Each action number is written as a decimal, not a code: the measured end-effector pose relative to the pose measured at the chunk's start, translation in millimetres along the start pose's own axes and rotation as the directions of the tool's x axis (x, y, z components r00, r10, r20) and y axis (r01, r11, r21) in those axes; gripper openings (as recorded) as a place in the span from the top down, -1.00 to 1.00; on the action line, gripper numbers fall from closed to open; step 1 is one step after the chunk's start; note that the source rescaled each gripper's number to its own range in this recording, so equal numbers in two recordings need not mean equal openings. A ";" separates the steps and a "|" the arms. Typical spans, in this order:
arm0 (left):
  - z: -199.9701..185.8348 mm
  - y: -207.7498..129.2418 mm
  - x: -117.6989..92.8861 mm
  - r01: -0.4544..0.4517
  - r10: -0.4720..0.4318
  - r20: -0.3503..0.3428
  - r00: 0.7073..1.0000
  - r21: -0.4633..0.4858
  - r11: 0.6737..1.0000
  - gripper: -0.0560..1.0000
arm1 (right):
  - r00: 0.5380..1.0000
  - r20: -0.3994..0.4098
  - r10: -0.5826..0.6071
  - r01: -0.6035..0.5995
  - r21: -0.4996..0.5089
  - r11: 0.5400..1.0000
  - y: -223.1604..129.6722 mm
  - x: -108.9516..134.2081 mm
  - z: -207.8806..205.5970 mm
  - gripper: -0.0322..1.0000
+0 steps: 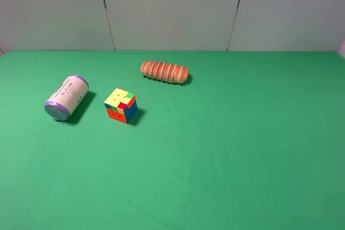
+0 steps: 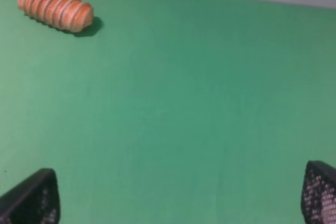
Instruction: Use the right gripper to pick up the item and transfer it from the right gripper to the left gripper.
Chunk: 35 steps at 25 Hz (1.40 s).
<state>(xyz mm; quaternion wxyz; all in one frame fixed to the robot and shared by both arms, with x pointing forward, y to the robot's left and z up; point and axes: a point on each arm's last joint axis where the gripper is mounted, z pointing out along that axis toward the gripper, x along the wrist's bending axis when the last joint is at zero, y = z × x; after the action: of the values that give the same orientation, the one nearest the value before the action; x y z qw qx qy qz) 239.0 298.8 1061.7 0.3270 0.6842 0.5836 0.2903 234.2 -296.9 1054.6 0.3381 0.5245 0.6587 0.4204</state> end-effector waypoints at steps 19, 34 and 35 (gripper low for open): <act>3.4 -24.2 -1.7 0.004 -0.004 0.007 1.000 -0.055 0.998 -1.00 | 1.000 0.000 0.000 0.000 0.000 1.000 0.0 0.0 0.0 -0.99; 3.4 -24.2 -1.7 0.004 -0.004 0.007 1.000 -0.055 0.998 -1.00 | 1.000 0.000 0.000 0.000 0.001 1.000 -0.1 0.0 0.0 -0.99; 3.4 -24.2 -1.7 0.004 -0.004 0.007 1.000 -0.055 0.998 -1.00 | 1.000 0.000 0.000 0.000 0.001 1.000 -0.1 0.0 0.0 -0.99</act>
<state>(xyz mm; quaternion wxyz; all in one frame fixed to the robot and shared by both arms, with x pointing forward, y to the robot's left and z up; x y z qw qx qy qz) 226.6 299.3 1040.5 0.3483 0.6748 0.5755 0.3035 234.1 -296.9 1054.5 0.3378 0.5247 0.6590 0.4200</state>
